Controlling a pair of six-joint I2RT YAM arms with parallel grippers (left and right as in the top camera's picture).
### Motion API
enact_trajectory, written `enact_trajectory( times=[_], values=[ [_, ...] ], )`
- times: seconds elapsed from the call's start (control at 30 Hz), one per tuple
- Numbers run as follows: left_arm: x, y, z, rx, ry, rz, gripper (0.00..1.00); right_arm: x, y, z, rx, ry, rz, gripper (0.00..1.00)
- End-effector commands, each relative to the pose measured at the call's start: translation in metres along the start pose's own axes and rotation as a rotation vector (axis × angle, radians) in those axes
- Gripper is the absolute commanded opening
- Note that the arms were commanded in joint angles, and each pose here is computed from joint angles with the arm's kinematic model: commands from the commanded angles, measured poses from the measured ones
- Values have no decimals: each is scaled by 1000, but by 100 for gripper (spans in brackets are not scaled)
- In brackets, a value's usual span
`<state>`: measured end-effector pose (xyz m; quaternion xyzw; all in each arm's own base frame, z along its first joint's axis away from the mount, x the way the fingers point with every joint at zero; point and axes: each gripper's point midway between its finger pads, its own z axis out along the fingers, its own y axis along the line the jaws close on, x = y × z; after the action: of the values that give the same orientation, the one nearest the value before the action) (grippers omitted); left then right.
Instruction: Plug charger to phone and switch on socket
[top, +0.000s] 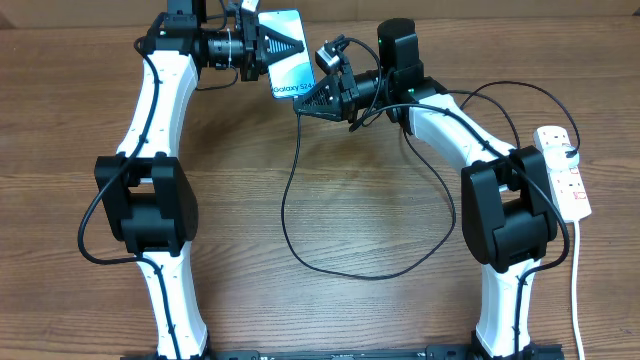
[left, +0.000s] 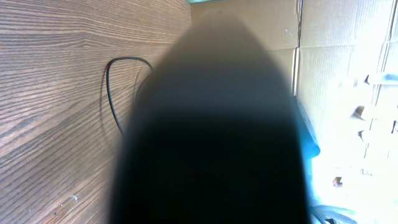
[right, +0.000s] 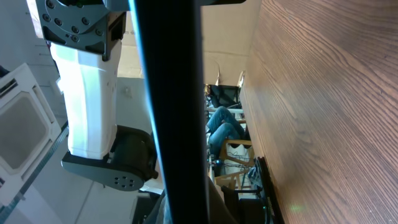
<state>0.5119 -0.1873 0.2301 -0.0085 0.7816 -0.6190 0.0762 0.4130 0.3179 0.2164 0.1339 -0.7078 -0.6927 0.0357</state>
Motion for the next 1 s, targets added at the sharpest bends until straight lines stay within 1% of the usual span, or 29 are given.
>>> enact_trajectory(
  times=[0.0, 0.23, 0.5, 0.73, 0.97],
  values=[
    [28, -24, 25, 84, 112, 41, 4, -37, 8, -19, 93, -196, -73, 4],
    [33, -22, 26, 78, 124, -4, 4, -39, 7, -23, 97, -208, -74, 4],
    [42, -34, 27, 148, 173, -12, 4, -40, 8, -23, 96, -210, -84, 3],
    [43, -35, 29, 147, 177, -12, 4, -41, 8, -23, 101, -219, -83, 3],
    [46, -33, 29, 142, 182, -46, 4, -44, 6, -24, 109, -233, -82, 4]
  ],
)
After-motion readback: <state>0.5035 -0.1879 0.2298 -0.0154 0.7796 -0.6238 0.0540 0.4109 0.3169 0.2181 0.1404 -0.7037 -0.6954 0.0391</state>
